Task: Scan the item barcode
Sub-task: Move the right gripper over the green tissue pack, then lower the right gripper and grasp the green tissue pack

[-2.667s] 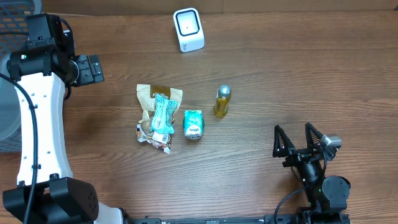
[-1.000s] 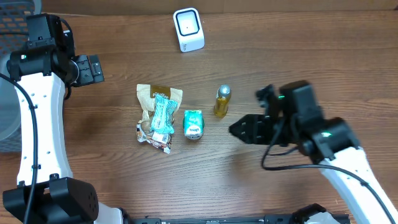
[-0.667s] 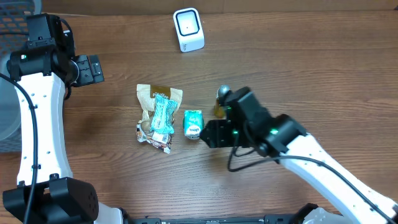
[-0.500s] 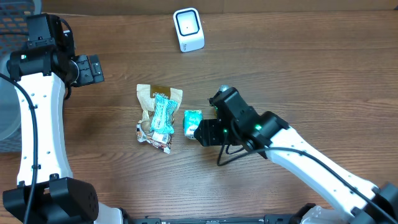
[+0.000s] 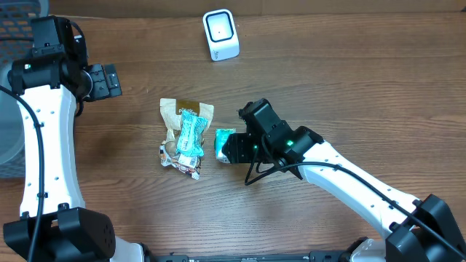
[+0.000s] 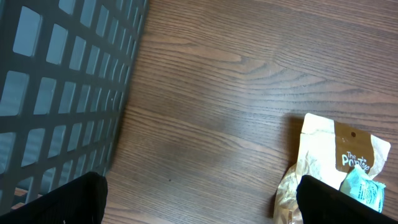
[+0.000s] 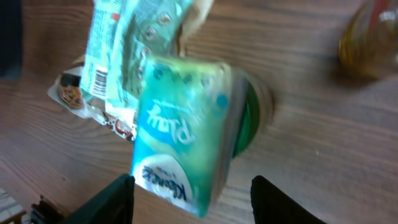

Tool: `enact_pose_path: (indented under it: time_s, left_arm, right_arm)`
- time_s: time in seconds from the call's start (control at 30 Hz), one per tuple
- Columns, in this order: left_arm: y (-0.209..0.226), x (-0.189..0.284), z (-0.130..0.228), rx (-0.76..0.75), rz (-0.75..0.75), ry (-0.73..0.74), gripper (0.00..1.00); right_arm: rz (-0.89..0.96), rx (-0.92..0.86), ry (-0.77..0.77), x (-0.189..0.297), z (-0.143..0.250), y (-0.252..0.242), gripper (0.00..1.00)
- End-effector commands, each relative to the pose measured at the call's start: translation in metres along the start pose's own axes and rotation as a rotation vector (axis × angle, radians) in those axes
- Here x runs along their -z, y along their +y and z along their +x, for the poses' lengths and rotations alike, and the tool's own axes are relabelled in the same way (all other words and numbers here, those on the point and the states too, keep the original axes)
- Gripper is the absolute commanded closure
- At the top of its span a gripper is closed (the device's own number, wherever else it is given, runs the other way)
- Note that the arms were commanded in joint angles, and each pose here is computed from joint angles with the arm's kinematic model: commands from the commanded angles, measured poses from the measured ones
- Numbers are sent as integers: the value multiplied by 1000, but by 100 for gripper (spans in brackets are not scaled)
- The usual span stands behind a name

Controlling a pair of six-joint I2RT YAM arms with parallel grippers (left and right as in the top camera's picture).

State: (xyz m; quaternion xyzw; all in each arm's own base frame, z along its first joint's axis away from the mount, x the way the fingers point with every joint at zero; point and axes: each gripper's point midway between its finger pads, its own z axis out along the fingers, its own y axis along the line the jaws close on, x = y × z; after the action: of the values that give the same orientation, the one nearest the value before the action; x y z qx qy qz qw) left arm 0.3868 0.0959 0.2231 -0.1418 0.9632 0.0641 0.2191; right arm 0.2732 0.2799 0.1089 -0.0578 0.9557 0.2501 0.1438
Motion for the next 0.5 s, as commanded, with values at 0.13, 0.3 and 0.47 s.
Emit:
enact_pose_path:
  time_s: [0.13, 0.3, 0.47]
  left_arm:
    - [3, 9, -6, -15, -5, -32, 0]
    - [3, 9, -6, -15, -4, -31, 1]
    - [3, 9, -6, -15, -5, -32, 0]
  right_arm:
    - [63, 7, -106, 6, -22, -5, 53]
    - [62, 7, -105, 6, -22, -5, 53]
    - [59, 7, -101, 5, -21, -4, 55]
